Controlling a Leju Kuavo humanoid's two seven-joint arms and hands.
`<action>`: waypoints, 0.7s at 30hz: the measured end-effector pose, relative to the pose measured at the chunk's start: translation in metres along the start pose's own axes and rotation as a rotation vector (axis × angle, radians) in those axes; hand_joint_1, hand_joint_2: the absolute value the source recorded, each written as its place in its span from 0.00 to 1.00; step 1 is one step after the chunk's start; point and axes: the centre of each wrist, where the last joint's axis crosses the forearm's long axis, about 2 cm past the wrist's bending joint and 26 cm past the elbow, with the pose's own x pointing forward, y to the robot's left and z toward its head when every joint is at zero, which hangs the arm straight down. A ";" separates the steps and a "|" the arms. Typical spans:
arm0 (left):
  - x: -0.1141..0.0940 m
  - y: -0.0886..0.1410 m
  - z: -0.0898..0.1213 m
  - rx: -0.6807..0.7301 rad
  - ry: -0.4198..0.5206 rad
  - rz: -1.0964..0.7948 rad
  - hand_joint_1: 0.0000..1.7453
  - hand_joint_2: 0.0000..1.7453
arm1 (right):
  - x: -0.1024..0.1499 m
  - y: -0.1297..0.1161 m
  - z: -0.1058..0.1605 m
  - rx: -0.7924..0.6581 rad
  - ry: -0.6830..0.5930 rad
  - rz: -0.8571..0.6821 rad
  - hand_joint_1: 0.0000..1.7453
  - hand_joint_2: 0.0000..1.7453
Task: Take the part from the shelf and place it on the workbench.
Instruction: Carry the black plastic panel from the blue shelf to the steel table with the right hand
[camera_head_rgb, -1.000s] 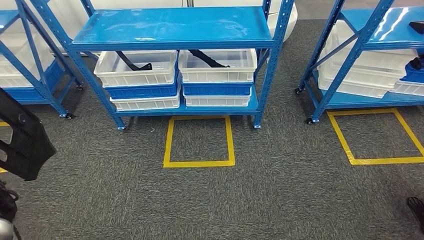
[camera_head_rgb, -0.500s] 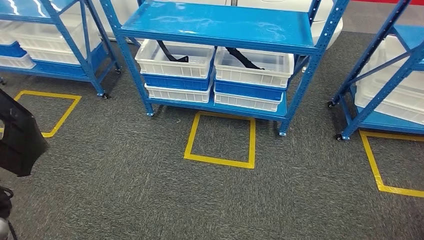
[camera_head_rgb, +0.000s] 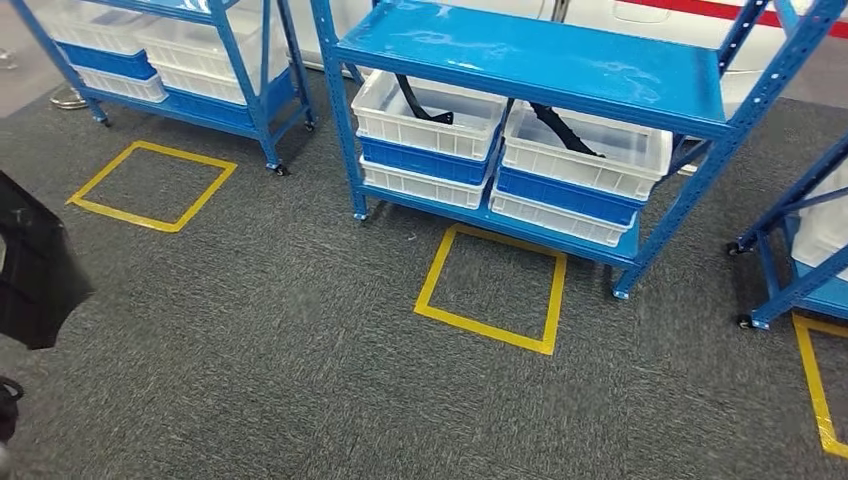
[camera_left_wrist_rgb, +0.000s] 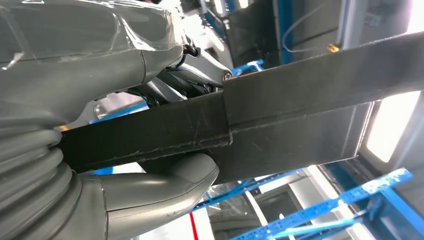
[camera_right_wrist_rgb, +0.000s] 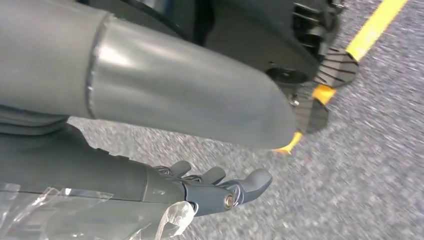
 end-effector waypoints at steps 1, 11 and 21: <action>0.000 0.000 0.000 -0.002 0.001 0.002 1.00 1.00 | 0.002 0.000 0.000 0.004 -0.004 -0.001 0.00 0.00; 0.001 0.001 -0.001 -0.026 -0.034 -0.023 1.00 1.00 | 0.003 0.006 0.000 0.054 -0.010 -0.018 0.00 0.00; 0.002 0.003 -0.001 -0.009 0.004 -0.056 1.00 1.00 | -0.001 0.008 0.001 0.057 0.002 -0.021 0.00 0.00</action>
